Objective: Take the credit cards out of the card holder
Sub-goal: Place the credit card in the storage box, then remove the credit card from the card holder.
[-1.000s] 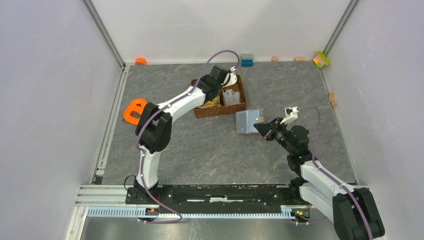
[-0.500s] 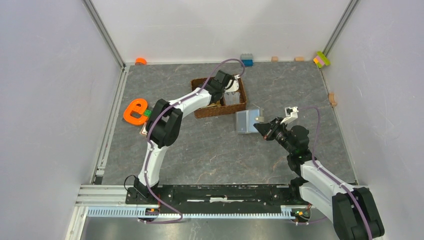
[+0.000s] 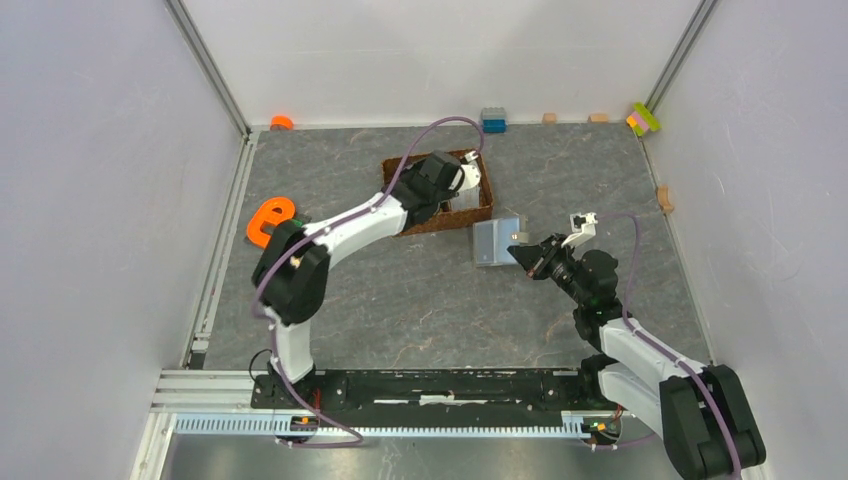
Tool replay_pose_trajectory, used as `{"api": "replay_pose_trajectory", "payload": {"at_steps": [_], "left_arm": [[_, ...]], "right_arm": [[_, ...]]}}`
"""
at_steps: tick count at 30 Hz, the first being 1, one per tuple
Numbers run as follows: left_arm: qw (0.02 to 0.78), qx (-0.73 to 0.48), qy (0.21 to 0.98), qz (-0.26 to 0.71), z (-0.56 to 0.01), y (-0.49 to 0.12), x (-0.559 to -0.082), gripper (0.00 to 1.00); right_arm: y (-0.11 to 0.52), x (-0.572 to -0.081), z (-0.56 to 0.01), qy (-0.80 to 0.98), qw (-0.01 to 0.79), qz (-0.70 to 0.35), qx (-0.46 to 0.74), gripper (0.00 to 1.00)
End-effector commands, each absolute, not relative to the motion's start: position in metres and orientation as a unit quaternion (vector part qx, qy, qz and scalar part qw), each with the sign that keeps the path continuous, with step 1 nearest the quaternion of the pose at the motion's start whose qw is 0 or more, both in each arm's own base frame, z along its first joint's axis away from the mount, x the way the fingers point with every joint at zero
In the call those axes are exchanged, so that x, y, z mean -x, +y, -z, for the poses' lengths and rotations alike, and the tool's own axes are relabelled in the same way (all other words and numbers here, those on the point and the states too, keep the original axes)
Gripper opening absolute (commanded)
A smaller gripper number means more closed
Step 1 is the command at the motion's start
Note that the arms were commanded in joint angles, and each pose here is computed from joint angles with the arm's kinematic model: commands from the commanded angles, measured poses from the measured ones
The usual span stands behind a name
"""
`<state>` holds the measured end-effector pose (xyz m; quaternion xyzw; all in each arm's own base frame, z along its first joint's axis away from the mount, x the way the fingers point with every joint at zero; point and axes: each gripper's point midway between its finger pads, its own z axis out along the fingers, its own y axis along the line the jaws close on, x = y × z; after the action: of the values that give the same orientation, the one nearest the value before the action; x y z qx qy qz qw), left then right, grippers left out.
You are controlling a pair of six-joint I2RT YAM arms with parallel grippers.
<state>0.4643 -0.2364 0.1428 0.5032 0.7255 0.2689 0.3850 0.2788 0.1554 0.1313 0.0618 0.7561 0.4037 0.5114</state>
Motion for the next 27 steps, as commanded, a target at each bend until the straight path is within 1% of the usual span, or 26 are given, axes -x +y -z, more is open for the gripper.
{"api": "replay_pose_trajectory", "payload": {"at_steps": [1,2,3,6,8,10,13,19,22,25,27], "left_arm": [[0.514,-0.375,0.754,-0.165,-0.216,-0.269,-0.418,0.67],[0.524,-0.35,0.762,-0.15,-0.223,-0.269,-0.408,0.68],[0.532,-0.327,0.771,-0.125,-0.229,-0.272,-0.397,0.72],[0.556,-0.254,0.79,-0.05,-0.239,-0.274,-0.366,0.89],[0.56,-0.163,0.812,0.002,-0.241,-0.265,-0.351,1.0],[0.549,-0.08,0.83,0.062,-0.243,-0.258,-0.333,1.0],[0.532,-0.021,0.835,0.142,-0.229,-0.256,-0.31,1.0],[0.526,-0.093,0.789,0.302,-0.206,-0.286,-0.268,1.0],[0.514,-0.127,0.778,0.338,-0.2,-0.302,-0.26,1.0],[0.506,-0.152,0.774,0.349,-0.197,-0.311,-0.256,1.0],[0.498,-0.161,0.762,0.38,-0.198,-0.319,-0.248,1.0]], "right_arm": [[0.16,-0.28,-0.155,0.72,0.549,-0.424,-0.027,0.0],[0.161,-0.279,-0.157,0.715,0.552,-0.428,-0.02,0.0],[0.163,-0.278,-0.159,0.711,0.552,-0.434,-0.016,0.0],[0.167,-0.276,-0.166,0.699,0.557,-0.448,-0.003,0.0],[0.168,-0.275,-0.166,0.697,0.557,-0.451,0.001,0.0],[0.169,-0.274,-0.167,0.695,0.557,-0.455,0.004,0.0],[0.172,-0.271,-0.173,0.686,0.559,-0.466,0.012,0.0],[0.18,-0.264,-0.179,0.672,0.545,-0.5,0.014,0.0],[0.19,-0.252,-0.192,0.648,0.524,-0.552,0.027,0.0],[0.196,-0.241,-0.204,0.622,0.51,-0.593,0.032,0.0],[0.198,-0.236,-0.21,0.611,0.501,-0.612,0.032,0.0]]}}
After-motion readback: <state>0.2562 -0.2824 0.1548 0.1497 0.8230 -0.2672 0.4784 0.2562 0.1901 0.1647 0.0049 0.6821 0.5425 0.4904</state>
